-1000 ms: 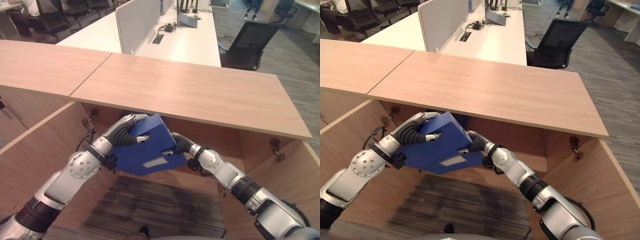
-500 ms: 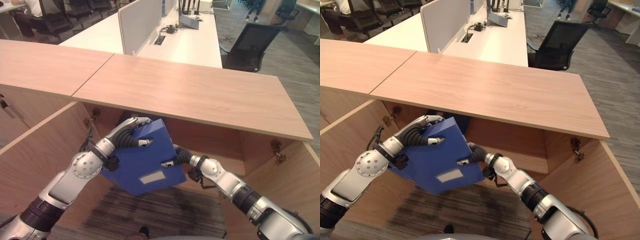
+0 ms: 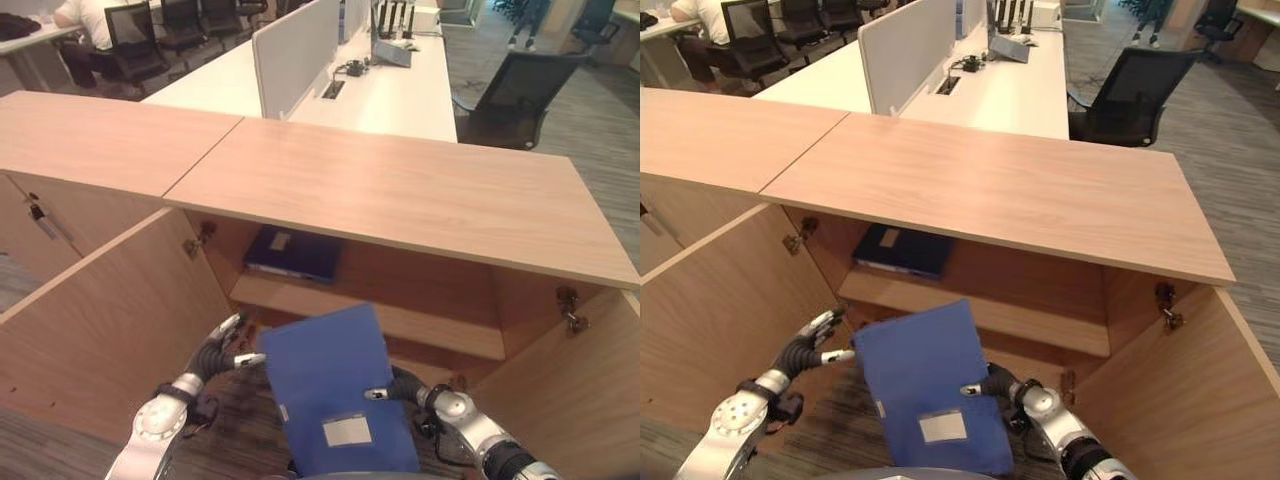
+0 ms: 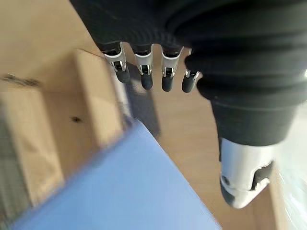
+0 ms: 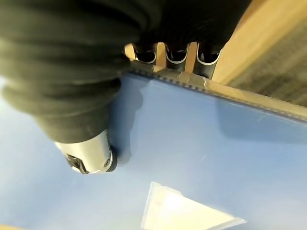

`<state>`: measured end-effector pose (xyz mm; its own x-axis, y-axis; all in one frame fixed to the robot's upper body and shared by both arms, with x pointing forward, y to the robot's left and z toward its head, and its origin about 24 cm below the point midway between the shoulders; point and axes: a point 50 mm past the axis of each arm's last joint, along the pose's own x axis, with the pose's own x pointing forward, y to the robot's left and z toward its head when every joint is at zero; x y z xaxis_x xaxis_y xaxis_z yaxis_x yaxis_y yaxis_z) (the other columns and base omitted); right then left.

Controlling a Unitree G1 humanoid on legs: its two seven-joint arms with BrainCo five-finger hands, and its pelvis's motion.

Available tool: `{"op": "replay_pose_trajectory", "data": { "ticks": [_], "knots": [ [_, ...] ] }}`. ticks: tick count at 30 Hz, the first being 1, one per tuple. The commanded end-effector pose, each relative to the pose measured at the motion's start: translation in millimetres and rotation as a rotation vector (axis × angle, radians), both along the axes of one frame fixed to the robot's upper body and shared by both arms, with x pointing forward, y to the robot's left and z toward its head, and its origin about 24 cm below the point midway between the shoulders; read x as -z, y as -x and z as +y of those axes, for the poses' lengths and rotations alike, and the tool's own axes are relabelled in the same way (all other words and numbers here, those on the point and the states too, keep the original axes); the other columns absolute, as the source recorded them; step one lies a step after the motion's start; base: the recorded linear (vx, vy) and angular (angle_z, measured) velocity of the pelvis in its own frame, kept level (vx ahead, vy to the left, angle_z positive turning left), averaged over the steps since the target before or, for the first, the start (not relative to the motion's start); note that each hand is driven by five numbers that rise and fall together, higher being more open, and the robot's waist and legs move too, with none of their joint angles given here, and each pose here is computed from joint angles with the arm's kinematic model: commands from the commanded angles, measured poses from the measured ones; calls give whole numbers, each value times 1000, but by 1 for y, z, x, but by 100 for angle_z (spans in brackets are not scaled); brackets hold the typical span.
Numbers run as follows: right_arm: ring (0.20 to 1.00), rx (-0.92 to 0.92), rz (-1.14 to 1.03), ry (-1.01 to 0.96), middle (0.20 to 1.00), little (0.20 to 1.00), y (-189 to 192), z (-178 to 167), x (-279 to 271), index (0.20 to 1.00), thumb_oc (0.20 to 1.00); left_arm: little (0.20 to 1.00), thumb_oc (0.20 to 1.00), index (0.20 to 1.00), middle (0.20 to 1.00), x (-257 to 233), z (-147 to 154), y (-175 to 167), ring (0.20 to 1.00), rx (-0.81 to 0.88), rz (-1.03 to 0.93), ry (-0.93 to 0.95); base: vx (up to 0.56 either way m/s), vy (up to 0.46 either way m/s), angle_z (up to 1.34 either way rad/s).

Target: Put the empty folder in the office cabinet

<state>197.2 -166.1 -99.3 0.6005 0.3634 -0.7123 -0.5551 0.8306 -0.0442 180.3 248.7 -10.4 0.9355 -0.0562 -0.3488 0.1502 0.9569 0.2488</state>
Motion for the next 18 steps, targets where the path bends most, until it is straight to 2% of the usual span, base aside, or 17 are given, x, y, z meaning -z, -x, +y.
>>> {"op": "replay_pose_trajectory", "data": {
  "ticks": [1, 12, 18],
  "knots": [
    [200, 19, -102, -117, 200, 200, -31, 23, -20, 200, 200, 1000, 1000, 1000, 1000, -26, 5, -25, 1000, 6, -134, -44, -10, -108, 6],
    [200, 136, -84, -92, 200, 200, -31, 9, -15, 200, 200, 1000, 1000, 1000, 1000, -13, 6, -25, 1000, -70, -90, -7, -13, -169, 7],
    [200, 281, -142, -86, 200, 200, -36, -13, -21, 200, 200, 1000, 1000, 1000, 1000, 0, 12, -13, 1000, -146, -38, 28, 27, -244, 15]
  ]
}}
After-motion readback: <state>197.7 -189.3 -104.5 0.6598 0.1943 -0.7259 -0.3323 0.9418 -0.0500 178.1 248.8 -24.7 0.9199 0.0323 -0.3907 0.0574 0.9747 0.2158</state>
